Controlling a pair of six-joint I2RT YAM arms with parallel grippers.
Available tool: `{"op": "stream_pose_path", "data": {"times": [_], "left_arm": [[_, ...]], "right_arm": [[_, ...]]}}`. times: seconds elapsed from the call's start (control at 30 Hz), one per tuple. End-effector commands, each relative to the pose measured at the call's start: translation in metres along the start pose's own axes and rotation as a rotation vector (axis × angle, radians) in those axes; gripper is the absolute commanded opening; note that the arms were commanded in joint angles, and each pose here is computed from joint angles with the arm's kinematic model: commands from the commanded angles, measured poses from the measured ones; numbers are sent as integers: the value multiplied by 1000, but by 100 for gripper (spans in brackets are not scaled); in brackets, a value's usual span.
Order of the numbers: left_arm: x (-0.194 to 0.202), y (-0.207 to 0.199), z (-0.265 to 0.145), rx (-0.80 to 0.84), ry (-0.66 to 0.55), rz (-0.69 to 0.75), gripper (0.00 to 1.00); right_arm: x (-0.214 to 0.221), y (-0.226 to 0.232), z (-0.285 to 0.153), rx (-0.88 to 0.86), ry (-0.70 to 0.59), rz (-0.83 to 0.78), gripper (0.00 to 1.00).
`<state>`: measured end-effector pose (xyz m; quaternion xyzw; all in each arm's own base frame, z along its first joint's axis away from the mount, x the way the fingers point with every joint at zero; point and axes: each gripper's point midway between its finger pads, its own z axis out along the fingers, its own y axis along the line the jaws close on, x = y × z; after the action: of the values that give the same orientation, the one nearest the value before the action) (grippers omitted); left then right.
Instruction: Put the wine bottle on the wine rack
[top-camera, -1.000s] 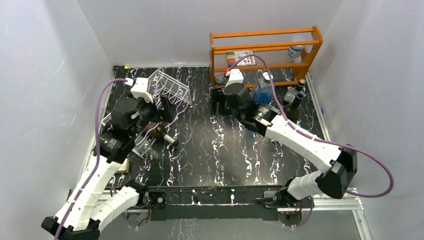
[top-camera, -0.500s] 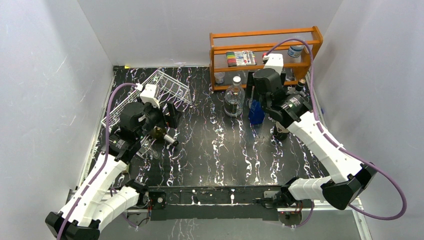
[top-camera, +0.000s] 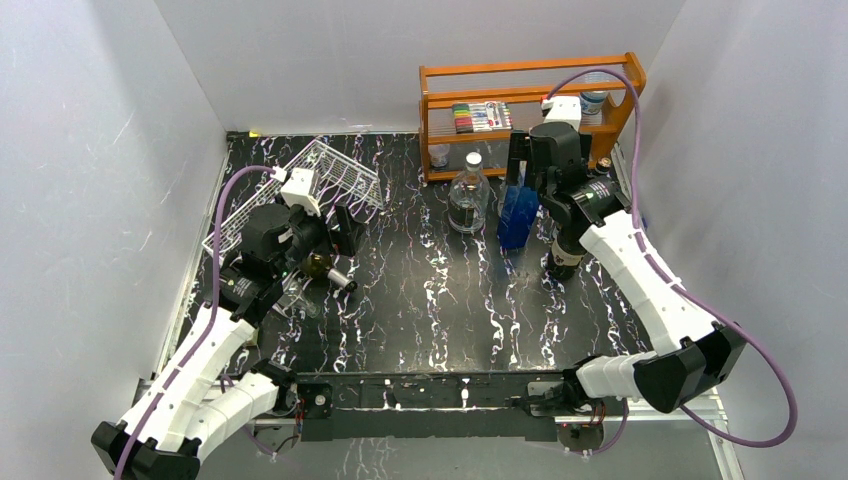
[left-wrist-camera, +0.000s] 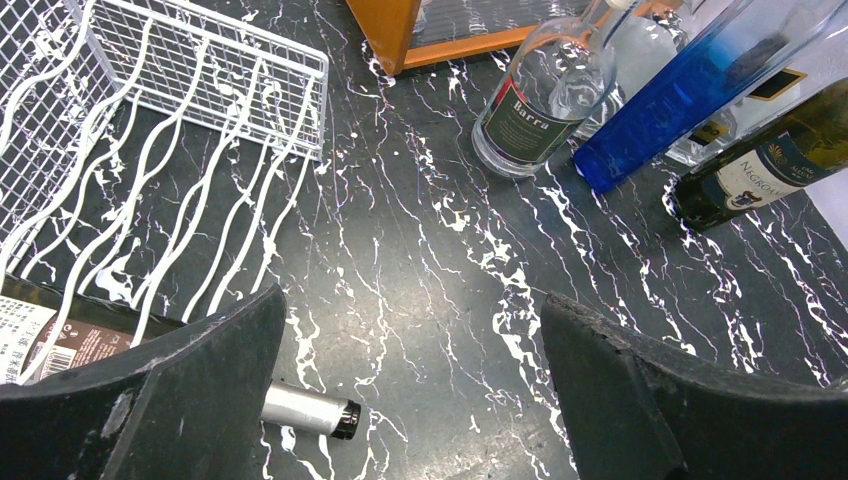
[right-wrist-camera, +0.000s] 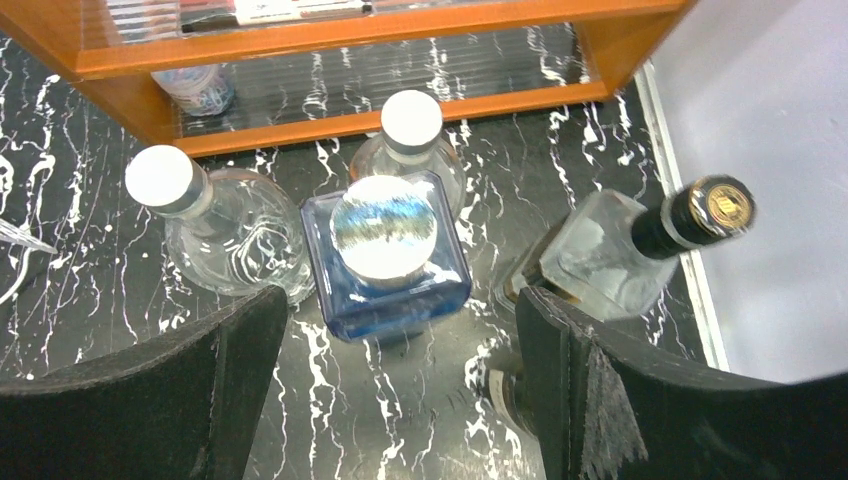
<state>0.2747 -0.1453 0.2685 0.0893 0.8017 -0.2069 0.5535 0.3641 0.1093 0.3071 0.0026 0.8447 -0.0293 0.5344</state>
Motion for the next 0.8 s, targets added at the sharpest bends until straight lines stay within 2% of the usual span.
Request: {"op": "stream_pose_path", "data": {"times": [0.0, 0.27, 0.47, 0.57, 0.77], "left_arm": [[-3, 0, -4, 4, -10, -11, 98], [0, 1, -4, -4, -4, -17, 98], [-1, 1, -2, -2, 1, -17, 98], [-1, 0, -2, -3, 2, -19, 98], [1, -3, -2, 21, 4, -16, 98]], "right_arm": [[-15, 12, 11, -106, -54, -31, 95], [3, -1, 31, -113, 2, -61, 95], [18, 2, 38, -136, 44, -97, 91], [21, 5, 36, -164, 45, -108, 85], [15, 4, 28, -171, 34, -93, 63]]}}
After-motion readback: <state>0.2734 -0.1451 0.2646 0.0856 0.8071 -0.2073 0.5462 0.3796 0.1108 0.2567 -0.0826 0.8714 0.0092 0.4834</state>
